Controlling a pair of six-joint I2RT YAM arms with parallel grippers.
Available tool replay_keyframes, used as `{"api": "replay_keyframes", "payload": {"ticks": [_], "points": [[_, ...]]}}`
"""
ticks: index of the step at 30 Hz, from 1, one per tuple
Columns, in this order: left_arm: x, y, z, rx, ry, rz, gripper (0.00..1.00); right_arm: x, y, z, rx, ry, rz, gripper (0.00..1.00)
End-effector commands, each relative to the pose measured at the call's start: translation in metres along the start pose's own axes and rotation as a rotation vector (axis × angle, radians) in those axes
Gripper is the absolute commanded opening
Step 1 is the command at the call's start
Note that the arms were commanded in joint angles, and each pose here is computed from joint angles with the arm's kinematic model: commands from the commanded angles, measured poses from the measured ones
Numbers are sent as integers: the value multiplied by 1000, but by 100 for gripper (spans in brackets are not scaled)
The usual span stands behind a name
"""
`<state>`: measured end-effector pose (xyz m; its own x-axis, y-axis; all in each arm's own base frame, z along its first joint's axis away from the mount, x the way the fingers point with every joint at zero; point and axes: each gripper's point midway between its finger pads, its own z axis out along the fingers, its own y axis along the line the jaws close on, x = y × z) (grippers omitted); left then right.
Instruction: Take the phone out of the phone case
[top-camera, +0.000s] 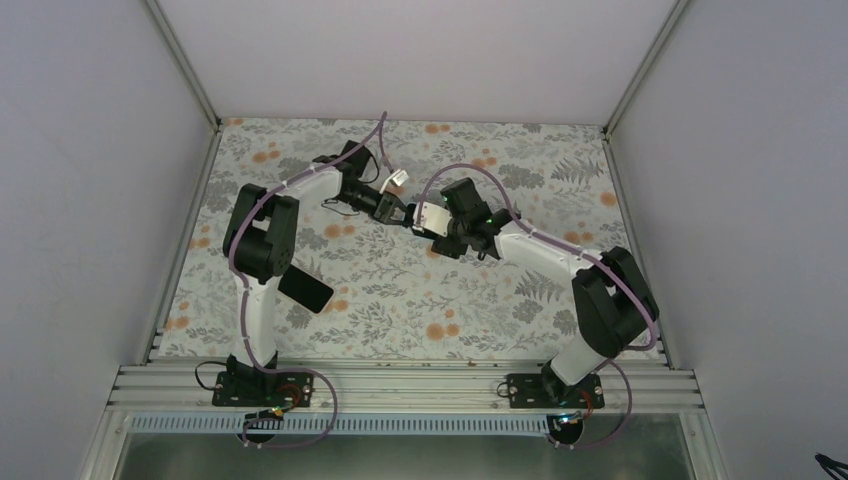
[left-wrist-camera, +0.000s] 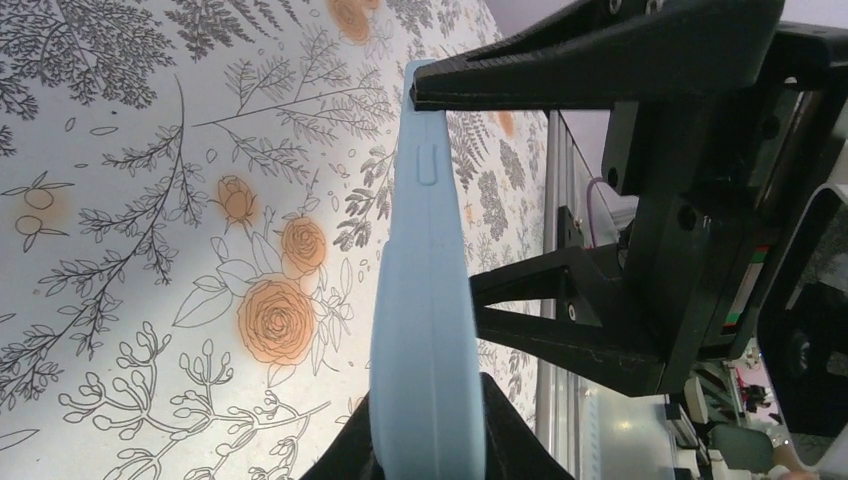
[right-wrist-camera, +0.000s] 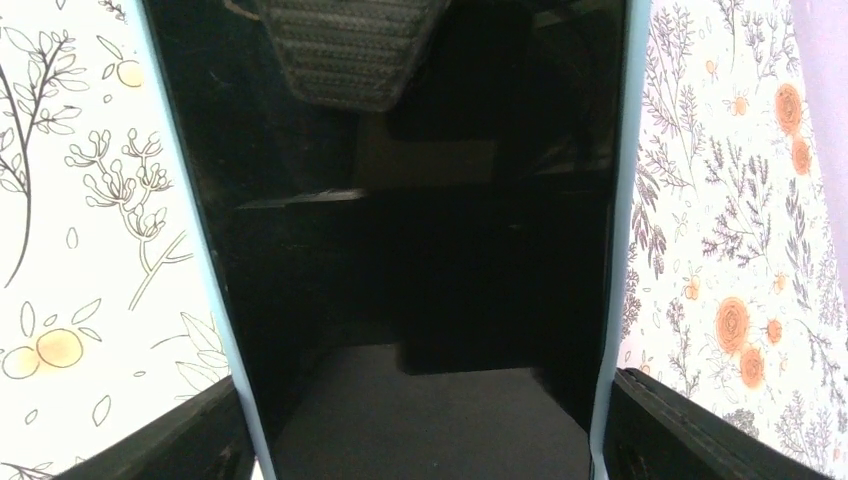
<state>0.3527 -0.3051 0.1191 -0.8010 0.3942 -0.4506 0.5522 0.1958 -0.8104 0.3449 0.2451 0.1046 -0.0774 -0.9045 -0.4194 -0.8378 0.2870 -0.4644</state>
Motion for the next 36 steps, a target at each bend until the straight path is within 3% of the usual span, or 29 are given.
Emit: {"api": "replay_keyframes", "payload": {"ticks": [1,3,5,9,13,19,25,30,36], "points": [[-10,-13,9,32,5,168,2,-39,-8,-25,7,-134,6,89],[-13,-19,5,22,12,207,2,-33,0,-27,-59,-117,2,99],[-16,-25,0,-13,20,264,2,-25,10,-39,-155,-109,3,100],[-23,-35,-16,-136,30,415,2,-20,5,-87,-274,-240,30,100],[-32,-55,-37,-305,26,611,2,4,-4,-123,-320,-293,58,99],[-28,-102,-53,-477,-3,872,2,31,-6,-122,-390,-326,131,85],[-2,-115,-43,-483,42,917,2,20,-11,-111,-431,-400,129,55],[9,-110,-41,-504,67,915,2,15,-13,-112,-472,-432,120,44],[6,-110,-39,-505,61,915,2,19,-7,-110,-504,-424,126,45]]}}
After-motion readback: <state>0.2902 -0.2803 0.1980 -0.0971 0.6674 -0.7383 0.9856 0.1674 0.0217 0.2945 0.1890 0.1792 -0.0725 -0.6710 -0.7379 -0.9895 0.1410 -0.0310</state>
